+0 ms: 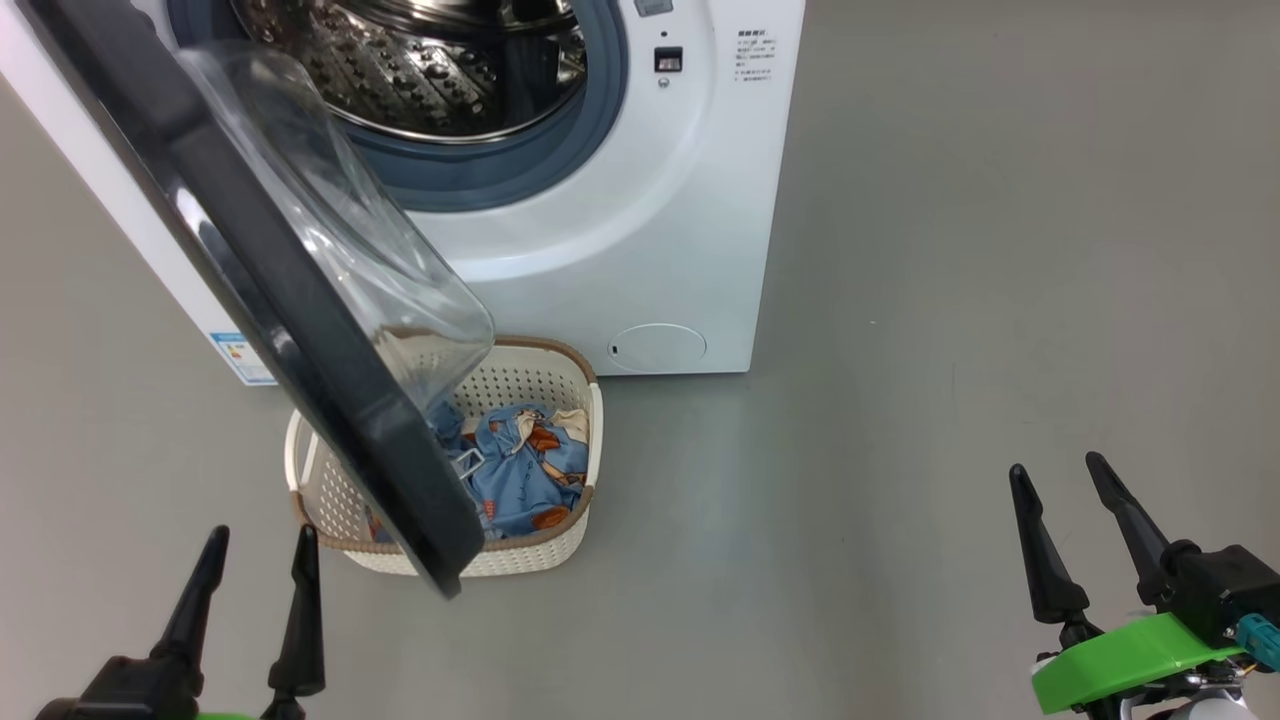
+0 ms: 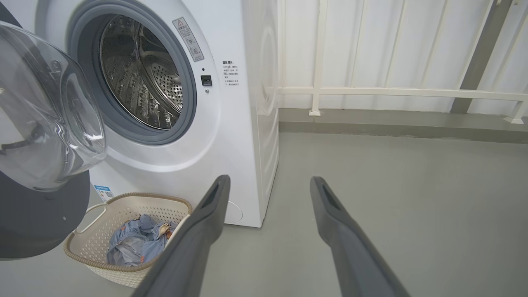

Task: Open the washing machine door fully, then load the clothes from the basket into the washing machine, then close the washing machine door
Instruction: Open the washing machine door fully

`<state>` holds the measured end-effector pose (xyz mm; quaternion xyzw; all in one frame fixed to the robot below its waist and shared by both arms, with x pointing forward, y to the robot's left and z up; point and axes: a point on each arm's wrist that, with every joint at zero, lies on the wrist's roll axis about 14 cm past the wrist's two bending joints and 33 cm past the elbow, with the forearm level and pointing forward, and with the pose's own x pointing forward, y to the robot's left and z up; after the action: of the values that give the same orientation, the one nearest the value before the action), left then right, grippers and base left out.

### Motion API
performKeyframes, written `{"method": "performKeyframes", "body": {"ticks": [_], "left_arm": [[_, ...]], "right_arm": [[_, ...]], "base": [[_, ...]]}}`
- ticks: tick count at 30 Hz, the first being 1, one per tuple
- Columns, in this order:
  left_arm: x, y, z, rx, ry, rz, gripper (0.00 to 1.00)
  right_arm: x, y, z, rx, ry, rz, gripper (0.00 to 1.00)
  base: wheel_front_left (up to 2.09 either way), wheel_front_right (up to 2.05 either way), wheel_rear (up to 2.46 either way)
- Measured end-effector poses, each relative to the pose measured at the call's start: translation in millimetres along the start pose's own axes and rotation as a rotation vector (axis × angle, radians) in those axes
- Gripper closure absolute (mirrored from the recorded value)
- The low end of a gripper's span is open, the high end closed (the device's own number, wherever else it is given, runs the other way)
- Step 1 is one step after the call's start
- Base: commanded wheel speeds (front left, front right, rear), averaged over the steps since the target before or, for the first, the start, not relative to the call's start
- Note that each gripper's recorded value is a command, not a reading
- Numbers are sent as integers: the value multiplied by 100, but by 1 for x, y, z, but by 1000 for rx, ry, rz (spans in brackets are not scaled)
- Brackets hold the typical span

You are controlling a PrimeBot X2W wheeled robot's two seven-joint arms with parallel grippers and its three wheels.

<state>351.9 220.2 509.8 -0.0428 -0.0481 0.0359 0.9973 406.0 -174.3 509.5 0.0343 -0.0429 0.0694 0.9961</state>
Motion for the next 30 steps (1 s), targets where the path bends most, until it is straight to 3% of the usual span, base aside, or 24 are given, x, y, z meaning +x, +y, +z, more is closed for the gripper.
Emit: {"method": "performKeyframes", "body": {"ticks": [29,30], "left_arm": [[-5,-3,1,-5,-1,-7,0],[-5,-3,1,-5,-1,-7,20]], "right_arm": [[-4,-2,3,0,-7,-7,0],[-4,-2,3,0,-6,-7,0]], "base": [[0,0,0],[0,0,0]]}}
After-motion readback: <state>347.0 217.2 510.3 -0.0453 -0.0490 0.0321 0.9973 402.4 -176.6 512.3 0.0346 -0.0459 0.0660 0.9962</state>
